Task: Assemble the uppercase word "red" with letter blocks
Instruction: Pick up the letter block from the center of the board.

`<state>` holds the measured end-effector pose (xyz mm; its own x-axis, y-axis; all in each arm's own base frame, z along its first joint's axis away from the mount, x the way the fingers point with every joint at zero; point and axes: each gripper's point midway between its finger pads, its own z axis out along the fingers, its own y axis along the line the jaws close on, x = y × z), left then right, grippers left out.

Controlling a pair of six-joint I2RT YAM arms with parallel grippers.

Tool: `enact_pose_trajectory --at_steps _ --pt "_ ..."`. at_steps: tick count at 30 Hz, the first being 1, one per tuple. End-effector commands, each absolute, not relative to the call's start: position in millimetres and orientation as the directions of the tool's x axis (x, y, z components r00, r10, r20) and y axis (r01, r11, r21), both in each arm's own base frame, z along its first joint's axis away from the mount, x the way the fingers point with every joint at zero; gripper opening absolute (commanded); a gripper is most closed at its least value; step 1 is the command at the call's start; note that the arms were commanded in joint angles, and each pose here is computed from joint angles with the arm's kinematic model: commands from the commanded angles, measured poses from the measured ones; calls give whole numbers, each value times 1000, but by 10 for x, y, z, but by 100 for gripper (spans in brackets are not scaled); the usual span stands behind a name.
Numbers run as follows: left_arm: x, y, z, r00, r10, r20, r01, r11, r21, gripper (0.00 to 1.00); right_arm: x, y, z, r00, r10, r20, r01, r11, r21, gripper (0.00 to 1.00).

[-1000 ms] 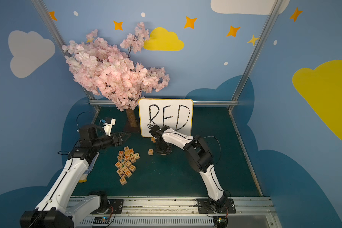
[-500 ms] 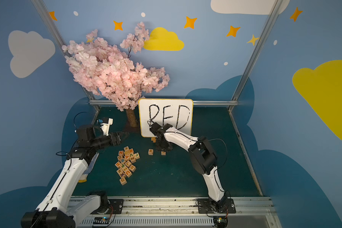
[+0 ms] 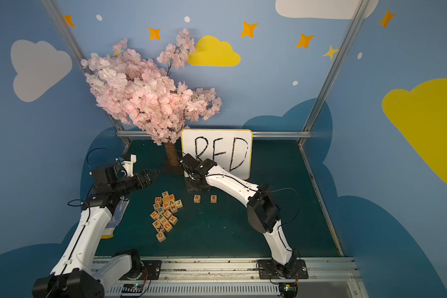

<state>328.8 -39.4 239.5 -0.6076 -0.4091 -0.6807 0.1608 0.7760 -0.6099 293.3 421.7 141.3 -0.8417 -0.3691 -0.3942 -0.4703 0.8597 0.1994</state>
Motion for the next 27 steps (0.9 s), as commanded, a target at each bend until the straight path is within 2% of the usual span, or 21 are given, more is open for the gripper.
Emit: enact_pose_trajectory --at_steps 1,6,17,27 --pt "3358 -173 2423 -585 -491 -645 98 747 -658 74 2899 4500 1350 -797 -436 -417 -558 796 234 44" --pt "3390 114 2427 -532 -578 -618 28 718 -695 74 2805 4969 1426 -761 -466 -452 -636 676 373 43" --pt "3381 574 2519 -417 -689 -593 -37 664 -747 73 2575 5614 1268 -676 -550 -490 -734 557 388 40" --pt "3342 676 2561 -382 -698 -606 -58 673 -738 72 2282 5879 1089 -600 -601 -527 -797 504 333 41"
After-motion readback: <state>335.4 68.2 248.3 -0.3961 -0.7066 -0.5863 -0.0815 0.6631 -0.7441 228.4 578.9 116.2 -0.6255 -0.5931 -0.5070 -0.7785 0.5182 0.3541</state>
